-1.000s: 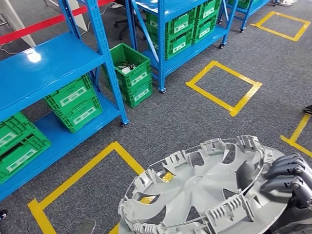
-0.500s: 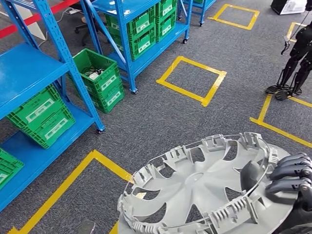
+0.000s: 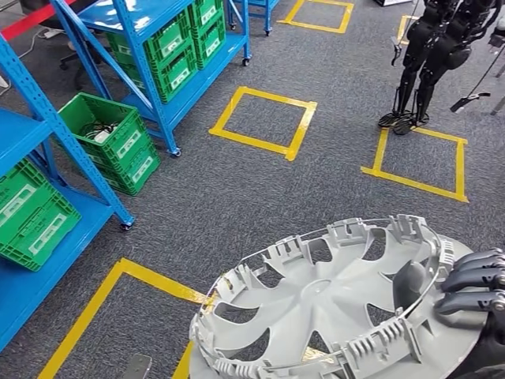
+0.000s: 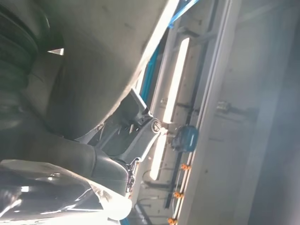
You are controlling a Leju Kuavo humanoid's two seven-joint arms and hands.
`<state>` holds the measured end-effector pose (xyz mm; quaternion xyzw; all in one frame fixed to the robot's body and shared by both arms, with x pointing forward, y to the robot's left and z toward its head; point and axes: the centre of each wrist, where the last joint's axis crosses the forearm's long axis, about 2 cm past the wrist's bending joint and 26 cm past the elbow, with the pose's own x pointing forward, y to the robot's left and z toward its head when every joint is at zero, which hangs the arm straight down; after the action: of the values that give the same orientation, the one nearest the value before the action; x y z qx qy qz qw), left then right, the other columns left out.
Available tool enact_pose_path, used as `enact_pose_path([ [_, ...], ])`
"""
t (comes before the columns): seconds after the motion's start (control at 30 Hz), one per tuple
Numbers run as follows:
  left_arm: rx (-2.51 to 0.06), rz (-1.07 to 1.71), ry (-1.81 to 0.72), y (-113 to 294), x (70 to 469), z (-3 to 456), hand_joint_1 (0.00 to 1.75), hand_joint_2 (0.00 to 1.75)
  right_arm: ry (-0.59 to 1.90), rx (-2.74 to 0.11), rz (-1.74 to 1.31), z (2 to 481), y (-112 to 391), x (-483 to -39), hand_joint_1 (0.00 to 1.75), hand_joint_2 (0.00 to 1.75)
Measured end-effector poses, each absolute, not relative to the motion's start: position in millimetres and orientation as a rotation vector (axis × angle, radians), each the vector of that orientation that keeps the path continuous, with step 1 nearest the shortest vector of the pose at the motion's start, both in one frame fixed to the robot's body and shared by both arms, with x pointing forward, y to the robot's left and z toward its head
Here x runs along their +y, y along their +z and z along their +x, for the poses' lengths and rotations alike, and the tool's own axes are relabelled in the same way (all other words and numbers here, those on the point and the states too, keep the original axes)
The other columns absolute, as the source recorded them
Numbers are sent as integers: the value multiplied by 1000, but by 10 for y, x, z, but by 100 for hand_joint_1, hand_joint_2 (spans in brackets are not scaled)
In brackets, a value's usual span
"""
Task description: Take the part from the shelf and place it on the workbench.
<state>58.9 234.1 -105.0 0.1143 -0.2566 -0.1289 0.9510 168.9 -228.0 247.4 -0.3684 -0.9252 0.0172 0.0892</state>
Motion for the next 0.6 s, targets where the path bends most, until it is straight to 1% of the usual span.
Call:
enact_pose_path([
  [0.6,-509,232,-278,-1054,2347,566,0,175,46,-2752,-1097,1686,2479,-2280,175,175],
])
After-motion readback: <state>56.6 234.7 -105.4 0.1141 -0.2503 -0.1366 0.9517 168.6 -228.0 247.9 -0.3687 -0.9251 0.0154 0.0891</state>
